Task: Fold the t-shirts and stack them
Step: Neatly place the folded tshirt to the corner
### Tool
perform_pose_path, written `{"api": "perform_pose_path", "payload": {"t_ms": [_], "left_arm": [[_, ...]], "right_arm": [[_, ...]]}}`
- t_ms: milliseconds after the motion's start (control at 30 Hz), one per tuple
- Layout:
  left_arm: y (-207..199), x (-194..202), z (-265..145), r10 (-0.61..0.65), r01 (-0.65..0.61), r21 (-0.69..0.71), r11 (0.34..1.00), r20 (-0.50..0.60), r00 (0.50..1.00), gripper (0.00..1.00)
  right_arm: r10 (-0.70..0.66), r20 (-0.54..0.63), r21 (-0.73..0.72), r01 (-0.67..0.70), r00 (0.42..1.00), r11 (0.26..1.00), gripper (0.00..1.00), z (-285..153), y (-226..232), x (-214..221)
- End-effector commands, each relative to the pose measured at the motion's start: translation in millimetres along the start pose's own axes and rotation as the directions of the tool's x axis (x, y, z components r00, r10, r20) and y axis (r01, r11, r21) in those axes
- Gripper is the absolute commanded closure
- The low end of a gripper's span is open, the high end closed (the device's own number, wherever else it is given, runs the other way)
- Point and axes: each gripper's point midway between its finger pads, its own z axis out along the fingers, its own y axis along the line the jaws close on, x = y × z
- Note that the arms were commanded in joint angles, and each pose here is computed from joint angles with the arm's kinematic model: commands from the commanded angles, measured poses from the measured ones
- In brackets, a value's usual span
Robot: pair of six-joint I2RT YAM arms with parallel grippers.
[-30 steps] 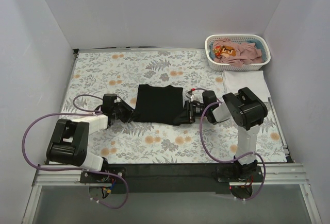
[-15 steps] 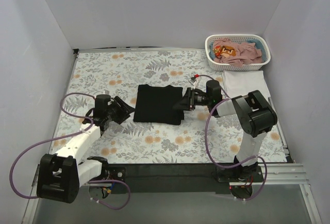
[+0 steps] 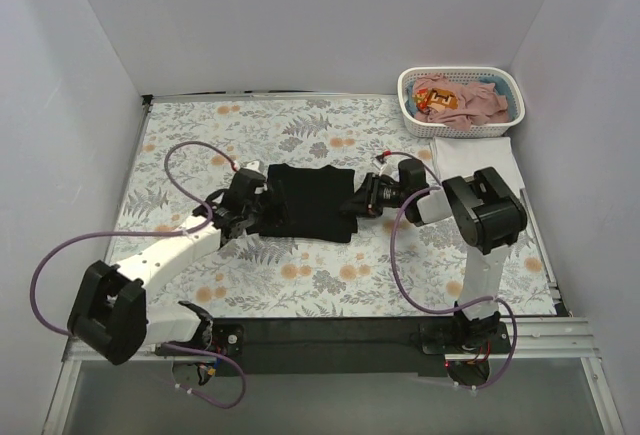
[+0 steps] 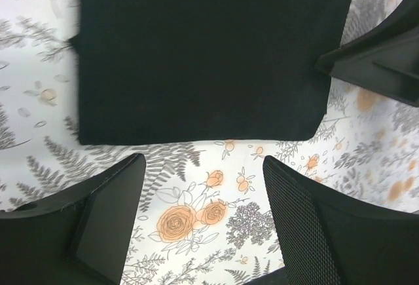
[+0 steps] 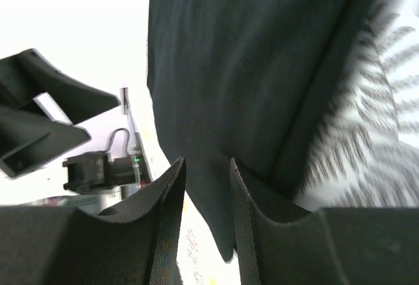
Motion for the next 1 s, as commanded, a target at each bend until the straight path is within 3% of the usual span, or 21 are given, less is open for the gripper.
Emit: {"api": "perform_pose_path", "payload": {"t_ms": [0,100,133,200,333,433,500,600,767,967], "left_arm": [[-14,-11,3,0.176,-0.172,-0.076,0.982,0.049,0.983,0.28],[-42,-2,12,0.319,-0.316,-0.076,0.946,0.038,0.947,0.28],[-55,8,12,0.372,-0.37,-0.059,0.927,0.028,0.928,0.28],[-67,15,23,0.466,-0.465,-0.064,0.883,0.006,0.885,0.28],[-87,44,40,0.629,-0.629,-0.099,0.771,-0.038,0.776,0.3],[-99,65,52,0.723,-0.728,-0.102,0.678,-0.08,0.686,0.31],[-101,75,58,0.756,-0.764,-0.102,0.637,-0.11,0.645,0.31],[-108,87,67,0.781,-0.792,-0.1,0.603,-0.132,0.611,0.32],[-119,94,76,0.81,-0.822,-0.094,0.562,-0.14,0.569,0.36],[-135,90,83,0.839,-0.846,-0.125,0.518,-0.116,0.531,0.43]], "right_arm": [[-0.076,0.036,0.111,0.071,0.996,0.991,0.6,-21,2,-8],[-0.201,0.061,0.242,0.181,0.978,0.953,0.59,-43,1,-22],[-0.175,0.034,0.308,0.156,0.984,0.938,0.58,-56,-1,-14],[-0.265,0.032,0.454,0.222,0.964,0.863,0.57,-77,-14,-28],[-0.325,0.025,0.704,0.214,0.946,0.678,0.51,-140,-24,-34],[-0.38,0.044,0.756,0.218,0.924,0.617,0.42,-170,-14,-37],[-0.368,0.055,0.762,0.199,0.928,0.616,0.36,-183,-14,-29],[-0.374,0.095,0.74,0.186,0.923,0.646,0.16,-196,-4,-21],[-0.326,0.15,0.683,0.141,0.933,0.717,0.1,-202,-1,1],[-0.311,0.193,0.687,0.098,0.931,0.72,0.09,-206,-2,8]]}}
